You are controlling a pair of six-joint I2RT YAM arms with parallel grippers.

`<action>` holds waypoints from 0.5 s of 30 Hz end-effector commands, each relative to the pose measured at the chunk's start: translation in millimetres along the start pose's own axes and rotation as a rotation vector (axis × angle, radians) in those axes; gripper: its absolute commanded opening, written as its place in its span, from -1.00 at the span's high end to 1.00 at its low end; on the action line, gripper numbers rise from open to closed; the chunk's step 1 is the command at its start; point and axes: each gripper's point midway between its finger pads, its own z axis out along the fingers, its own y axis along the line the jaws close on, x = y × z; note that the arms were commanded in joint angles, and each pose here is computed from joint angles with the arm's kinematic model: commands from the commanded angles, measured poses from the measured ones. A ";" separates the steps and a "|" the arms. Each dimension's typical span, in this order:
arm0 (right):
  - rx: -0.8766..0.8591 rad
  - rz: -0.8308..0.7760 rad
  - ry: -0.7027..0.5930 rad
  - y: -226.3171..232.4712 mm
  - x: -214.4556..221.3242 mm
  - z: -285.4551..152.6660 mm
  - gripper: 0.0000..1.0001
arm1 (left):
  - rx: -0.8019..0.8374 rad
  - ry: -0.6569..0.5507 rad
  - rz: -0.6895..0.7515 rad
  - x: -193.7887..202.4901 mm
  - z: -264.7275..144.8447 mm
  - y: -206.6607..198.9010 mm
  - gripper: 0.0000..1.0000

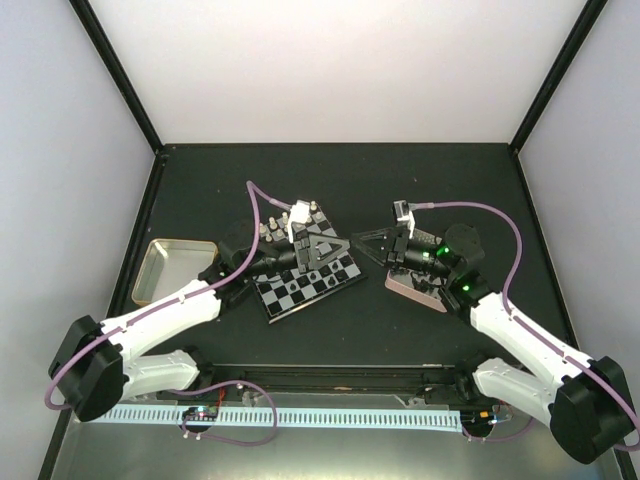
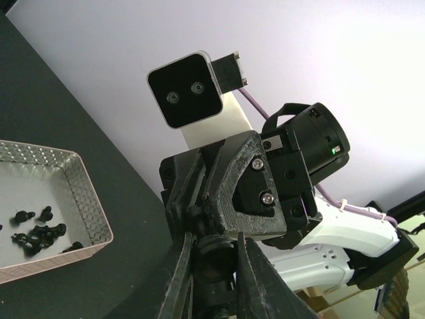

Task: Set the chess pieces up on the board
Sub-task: Place the chess piece on the chessboard.

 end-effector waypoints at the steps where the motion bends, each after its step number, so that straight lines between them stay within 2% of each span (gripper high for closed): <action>1: 0.008 -0.047 -0.016 5.9 -4.2 1.5 0.82 | 0.039 0.008 0.019 2.1 -0.8 -9.1 0.62; 5: 0.082 -0.095 -0.041 -1.9 -10.5 1.1 0.88 | -0.055 -0.028 0.021 -0.1 -7.1 6.3 -0.05; 8: 0.236 -0.137 -0.063 -25.8 -16.3 -3.7 0.89 | -0.225 -0.081 0.018 -5.4 -19.8 31.3 -0.39; 10: 0.341 -0.201 -0.070 -41.6 -20.4 -8.7 0.89 | -0.355 -0.118 0.032 -8.9 -34.2 47.5 -0.49; 15: 0.674 -0.327 -0.065 -91.0 -29.3 -26.7 0.90 | -0.697 -0.198 0.119 -16.4 -84.7 85.0 -0.55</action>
